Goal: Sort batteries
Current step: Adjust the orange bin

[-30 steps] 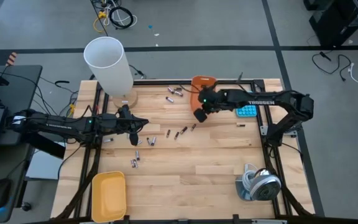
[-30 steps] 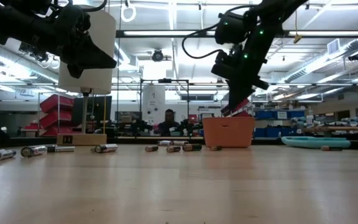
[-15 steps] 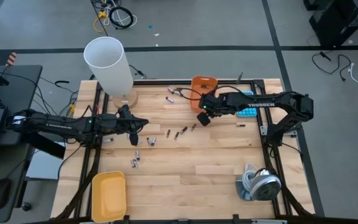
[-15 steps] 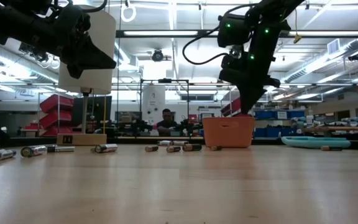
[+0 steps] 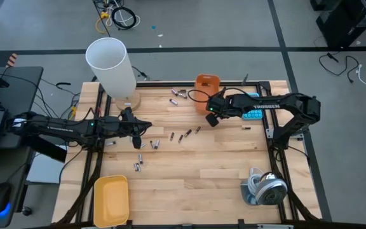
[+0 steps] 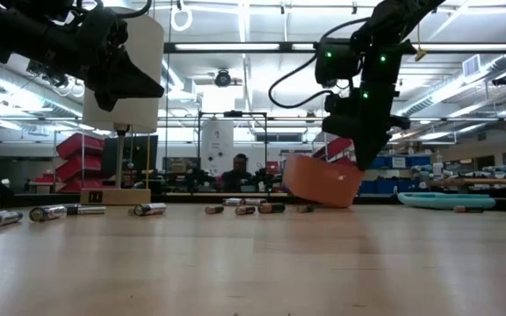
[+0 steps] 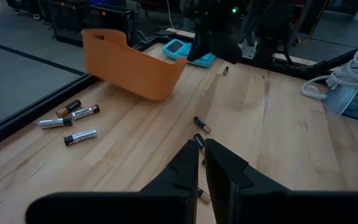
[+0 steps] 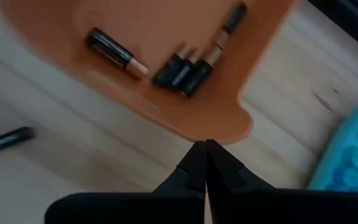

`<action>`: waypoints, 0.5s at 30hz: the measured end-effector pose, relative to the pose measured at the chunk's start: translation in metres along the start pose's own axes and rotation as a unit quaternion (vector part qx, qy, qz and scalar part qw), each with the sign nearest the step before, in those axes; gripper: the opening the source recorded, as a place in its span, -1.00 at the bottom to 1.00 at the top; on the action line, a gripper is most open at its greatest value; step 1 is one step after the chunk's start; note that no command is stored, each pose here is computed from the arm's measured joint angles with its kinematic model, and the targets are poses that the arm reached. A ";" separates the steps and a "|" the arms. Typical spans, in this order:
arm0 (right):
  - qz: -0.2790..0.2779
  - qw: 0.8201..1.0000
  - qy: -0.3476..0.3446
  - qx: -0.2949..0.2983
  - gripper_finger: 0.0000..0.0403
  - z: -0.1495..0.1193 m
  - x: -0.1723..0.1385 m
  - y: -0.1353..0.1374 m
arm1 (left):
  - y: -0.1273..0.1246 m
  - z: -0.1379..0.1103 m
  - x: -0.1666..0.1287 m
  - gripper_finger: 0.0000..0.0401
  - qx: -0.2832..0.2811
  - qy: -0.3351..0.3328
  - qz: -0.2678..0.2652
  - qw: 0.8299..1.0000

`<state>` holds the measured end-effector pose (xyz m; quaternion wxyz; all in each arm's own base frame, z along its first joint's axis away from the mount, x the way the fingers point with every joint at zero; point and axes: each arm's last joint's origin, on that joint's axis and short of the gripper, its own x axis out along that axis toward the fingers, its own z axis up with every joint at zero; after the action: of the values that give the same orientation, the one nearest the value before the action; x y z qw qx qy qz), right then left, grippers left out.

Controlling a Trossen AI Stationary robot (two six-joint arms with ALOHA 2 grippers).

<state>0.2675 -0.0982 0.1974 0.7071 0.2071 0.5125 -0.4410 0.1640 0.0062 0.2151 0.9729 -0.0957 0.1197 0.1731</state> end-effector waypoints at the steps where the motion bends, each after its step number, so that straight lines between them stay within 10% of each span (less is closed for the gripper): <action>1: -0.001 1.000 0.000 0.001 -1.00 0.000 0.000 0.000 | 0.000 0.000 0.000 -0.85 0.000 0.000 0.000 1.000; 15: -0.005 1.000 -0.025 0.013 -1.00 0.003 -0.007 -0.004 | 0.000 -0.001 0.000 -0.85 0.001 0.003 0.001 1.000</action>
<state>0.2655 -0.0995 0.2050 0.7147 0.2027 0.4895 -0.4566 0.1639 0.0062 0.2145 0.9725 -0.0952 0.1226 0.1734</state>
